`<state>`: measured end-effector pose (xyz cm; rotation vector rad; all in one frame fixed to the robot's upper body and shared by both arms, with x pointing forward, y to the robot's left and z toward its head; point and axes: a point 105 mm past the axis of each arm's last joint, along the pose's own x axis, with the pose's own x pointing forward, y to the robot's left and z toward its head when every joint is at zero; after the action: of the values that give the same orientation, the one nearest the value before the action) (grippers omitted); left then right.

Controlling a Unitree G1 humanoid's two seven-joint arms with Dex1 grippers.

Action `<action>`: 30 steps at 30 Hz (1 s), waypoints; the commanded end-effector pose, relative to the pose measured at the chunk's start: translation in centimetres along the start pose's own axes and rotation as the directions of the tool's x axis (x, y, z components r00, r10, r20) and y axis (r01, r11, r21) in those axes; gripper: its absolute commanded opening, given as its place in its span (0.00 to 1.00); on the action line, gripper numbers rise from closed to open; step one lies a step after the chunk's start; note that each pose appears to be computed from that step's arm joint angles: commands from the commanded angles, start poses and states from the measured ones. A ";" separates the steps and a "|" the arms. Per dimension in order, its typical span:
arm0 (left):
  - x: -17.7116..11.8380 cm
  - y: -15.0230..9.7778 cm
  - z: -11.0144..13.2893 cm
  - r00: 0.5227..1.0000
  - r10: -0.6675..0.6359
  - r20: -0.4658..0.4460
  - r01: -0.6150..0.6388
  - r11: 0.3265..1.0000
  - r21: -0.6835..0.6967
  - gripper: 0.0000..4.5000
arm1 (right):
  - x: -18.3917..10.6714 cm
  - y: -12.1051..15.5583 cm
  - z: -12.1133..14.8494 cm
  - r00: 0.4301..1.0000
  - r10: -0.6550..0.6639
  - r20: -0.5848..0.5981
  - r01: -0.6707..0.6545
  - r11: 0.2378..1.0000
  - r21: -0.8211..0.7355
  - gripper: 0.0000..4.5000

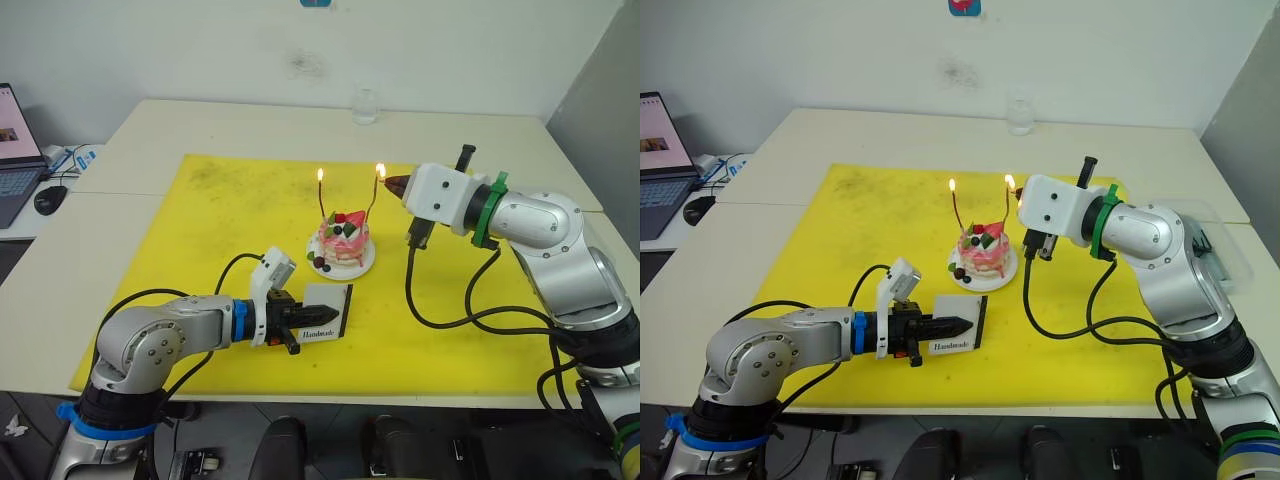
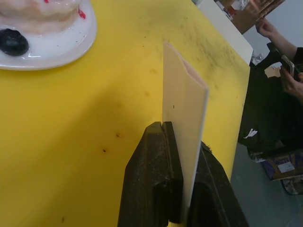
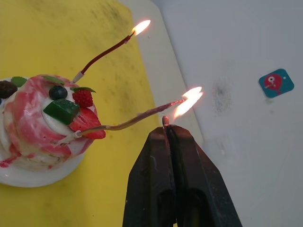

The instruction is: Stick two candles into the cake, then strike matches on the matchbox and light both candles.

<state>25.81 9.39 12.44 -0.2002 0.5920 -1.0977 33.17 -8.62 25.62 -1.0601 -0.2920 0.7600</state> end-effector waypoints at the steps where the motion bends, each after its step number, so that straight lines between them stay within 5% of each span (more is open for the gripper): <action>1: 0.0 -1.2 1.2 0.998 -0.046 0.036 0.045 0.998 0.039 0.00 | -1.3 -1.7 -0.2 0.998 -0.064 -0.013 0.064 0.998 -0.022 0.01; 10: 1.1 -2.8 1.2 0.992 -0.105 0.063 0.105 0.994 0.006 0.00 | -6.8 -3.0 -6.1 0.949 -0.176 -0.260 0.222 0.962 0.160 0.01; 18: 2.4 -3.7 0.4 0.990 -0.121 0.071 0.122 0.992 -0.009 0.00 | -13.2 -2.2 -14.4 0.784 -0.304 -0.541 0.563 0.715 0.414 0.01; 30: 4.2 -4.4 0.1 0.986 -0.112 0.122 0.118 0.992 -0.038 0.00 | -15.3 -1.2 -21.0 0.584 -0.306 -0.752 0.780 0.469 0.415 0.01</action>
<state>23.98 3.96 12.16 -0.3563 0.5514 -1.1630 34.55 -32.58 17.51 -0.3121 0.2448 -0.1004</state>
